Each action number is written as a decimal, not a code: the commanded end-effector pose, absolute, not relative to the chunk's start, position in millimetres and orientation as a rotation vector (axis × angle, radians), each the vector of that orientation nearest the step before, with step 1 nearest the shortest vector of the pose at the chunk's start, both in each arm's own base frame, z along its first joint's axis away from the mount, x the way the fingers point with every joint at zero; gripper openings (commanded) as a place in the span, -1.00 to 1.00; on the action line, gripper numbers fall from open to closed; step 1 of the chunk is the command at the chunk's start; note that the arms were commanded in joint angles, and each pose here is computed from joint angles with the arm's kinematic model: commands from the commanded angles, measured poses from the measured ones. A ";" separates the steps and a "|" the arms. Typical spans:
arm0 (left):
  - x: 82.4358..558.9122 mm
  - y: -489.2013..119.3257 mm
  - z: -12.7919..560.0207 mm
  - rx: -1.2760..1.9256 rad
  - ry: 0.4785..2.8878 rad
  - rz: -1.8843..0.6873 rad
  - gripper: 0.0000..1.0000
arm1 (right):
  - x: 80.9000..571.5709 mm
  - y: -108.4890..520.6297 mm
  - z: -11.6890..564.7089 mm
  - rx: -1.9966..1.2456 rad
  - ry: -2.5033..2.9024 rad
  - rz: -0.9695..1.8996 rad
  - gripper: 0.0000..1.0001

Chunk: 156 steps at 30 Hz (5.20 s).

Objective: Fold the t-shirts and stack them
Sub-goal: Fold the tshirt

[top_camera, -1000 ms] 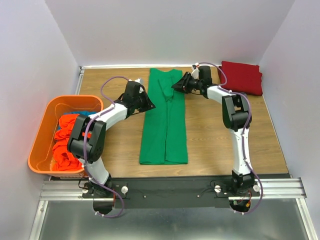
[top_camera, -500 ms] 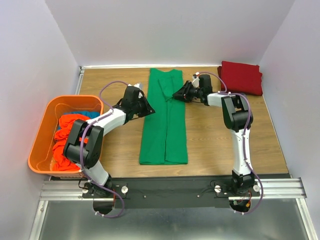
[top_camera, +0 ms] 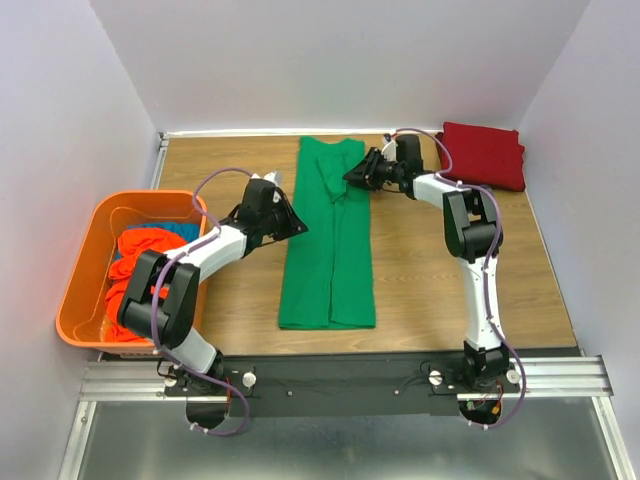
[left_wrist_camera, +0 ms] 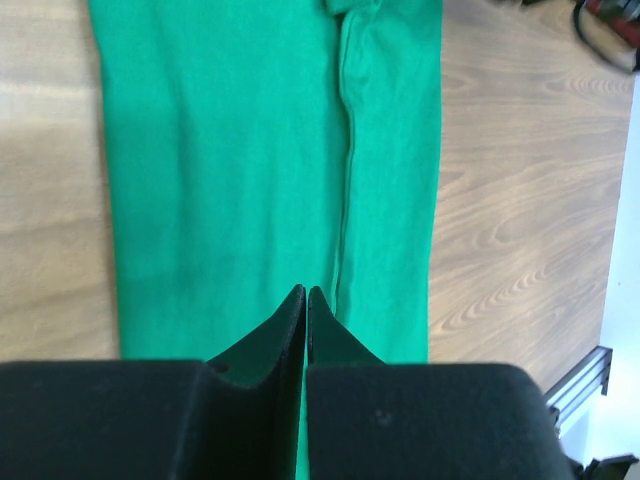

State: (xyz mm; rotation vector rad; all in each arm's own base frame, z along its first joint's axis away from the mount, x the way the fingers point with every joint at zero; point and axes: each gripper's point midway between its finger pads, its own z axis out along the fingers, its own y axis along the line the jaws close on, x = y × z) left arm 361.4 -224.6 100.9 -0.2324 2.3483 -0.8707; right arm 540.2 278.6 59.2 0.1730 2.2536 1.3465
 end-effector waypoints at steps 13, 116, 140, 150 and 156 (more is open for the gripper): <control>257.3 -174.5 68.0 -0.367 2.558 -0.665 -0.50 | 426.4 255.4 130.1 0.131 2.309 1.135 -0.12; 161.4 -224.9 67.9 -0.332 2.568 -0.697 -0.92 | 172.0 214.9 51.4 0.149 2.703 0.826 -0.90; 369.8 -246.1 114.1 -0.392 2.336 -0.696 -1.00 | 395.0 249.3 75.5 0.259 2.543 0.778 -0.92; 420.3 -231.4 114.8 -0.451 2.320 -0.727 -1.00 | 434.9 250.8 75.3 0.297 2.516 0.820 -0.95; 438.1 -232.7 116.4 -0.462 2.324 -0.734 -1.00 | 456.5 240.0 89.5 0.344 2.464 0.831 -0.95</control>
